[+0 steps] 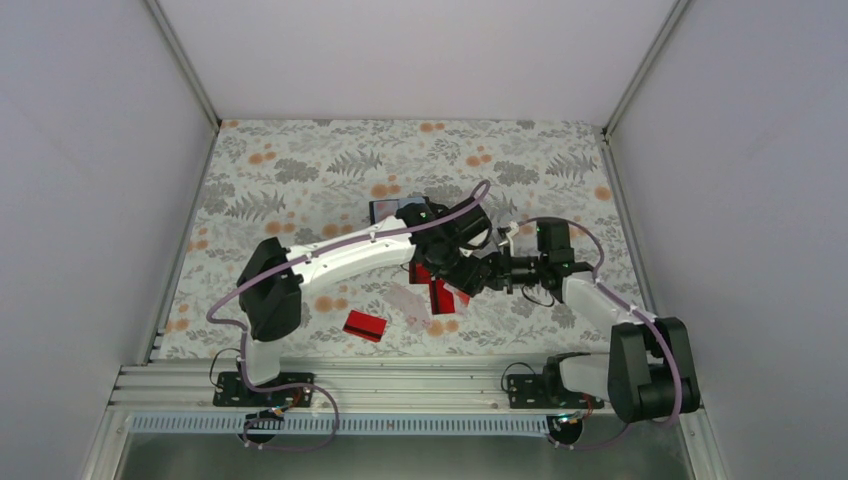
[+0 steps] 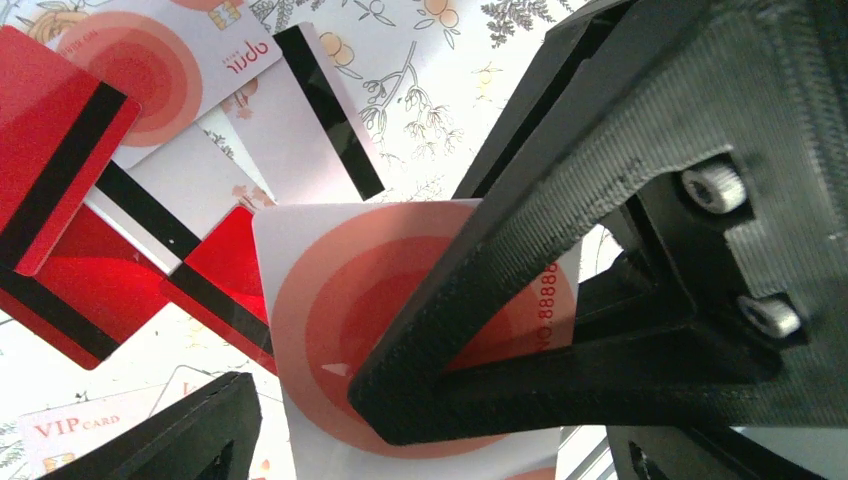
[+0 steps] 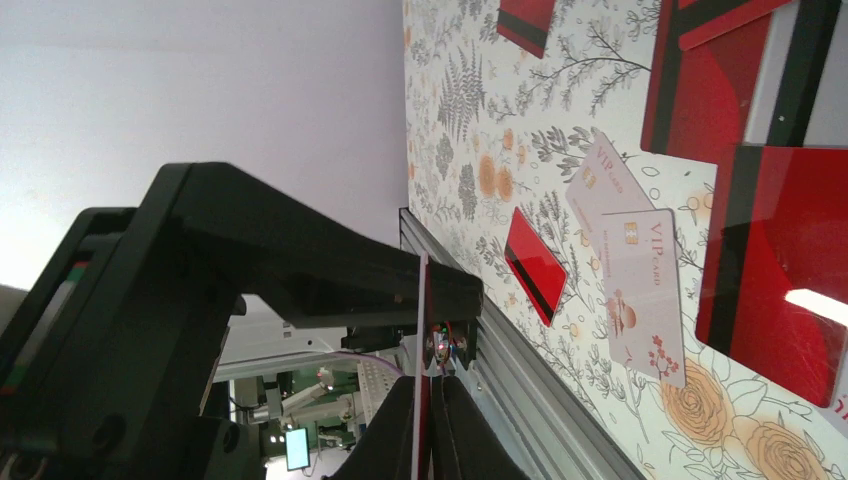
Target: Put the credit cards into the card holder
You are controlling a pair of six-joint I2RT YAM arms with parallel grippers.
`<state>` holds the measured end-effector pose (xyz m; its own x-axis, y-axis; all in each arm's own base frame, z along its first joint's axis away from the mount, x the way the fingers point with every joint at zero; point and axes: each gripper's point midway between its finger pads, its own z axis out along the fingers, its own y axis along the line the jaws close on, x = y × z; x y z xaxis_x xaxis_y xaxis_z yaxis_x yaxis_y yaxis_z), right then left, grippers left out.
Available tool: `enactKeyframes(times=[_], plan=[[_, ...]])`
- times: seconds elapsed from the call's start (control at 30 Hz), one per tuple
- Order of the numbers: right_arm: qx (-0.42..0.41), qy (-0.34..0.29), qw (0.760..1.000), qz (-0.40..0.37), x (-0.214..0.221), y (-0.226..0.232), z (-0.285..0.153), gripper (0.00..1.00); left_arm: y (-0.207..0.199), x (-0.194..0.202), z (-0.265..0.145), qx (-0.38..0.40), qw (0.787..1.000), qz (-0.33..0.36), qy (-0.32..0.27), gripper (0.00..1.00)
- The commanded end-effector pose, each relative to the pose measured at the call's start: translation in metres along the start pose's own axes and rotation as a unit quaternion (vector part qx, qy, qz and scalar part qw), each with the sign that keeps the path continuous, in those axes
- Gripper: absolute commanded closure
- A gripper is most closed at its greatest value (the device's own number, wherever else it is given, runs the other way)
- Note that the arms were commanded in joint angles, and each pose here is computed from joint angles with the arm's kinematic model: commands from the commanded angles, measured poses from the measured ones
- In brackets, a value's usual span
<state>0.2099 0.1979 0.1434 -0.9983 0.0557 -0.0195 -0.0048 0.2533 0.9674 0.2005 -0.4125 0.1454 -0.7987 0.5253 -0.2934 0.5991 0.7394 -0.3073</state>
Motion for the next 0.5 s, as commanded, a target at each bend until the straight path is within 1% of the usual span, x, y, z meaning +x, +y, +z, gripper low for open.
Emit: enactKeyframes(times=[0.0,0.1,0.2,0.3,0.37,0.47], plan=[[-0.033,0.018,0.999,-0.039,0.006,0.022,-0.002,0.96,-0.003,-0.033,-0.036,0.014,0.998,-0.011,-0.068,0.10],[-0.037,0.018,0.998,-0.045,0.005,0.027,-0.003,0.96,0.001,-0.036,-0.055,0.019,0.996,-0.015,-0.086,0.00],[-0.040,0.015,0.998,-0.054,0.002,0.034,-0.004,0.96,0.009,-0.041,-0.073,0.027,0.994,-0.022,-0.101,0.00],[-0.044,0.013,0.997,-0.061,-0.002,0.043,-0.005,0.96,0.012,-0.043,-0.093,0.054,0.993,-0.009,-0.106,0.00],[-0.046,0.013,0.997,-0.066,-0.005,0.049,-0.006,0.96,0.016,-0.044,-0.113,0.075,0.991,-0.002,-0.113,0.00],[-0.051,0.015,0.996,-0.071,-0.010,0.058,-0.007,0.96,0.028,-0.049,-0.151,0.130,0.981,0.000,-0.142,0.00]])
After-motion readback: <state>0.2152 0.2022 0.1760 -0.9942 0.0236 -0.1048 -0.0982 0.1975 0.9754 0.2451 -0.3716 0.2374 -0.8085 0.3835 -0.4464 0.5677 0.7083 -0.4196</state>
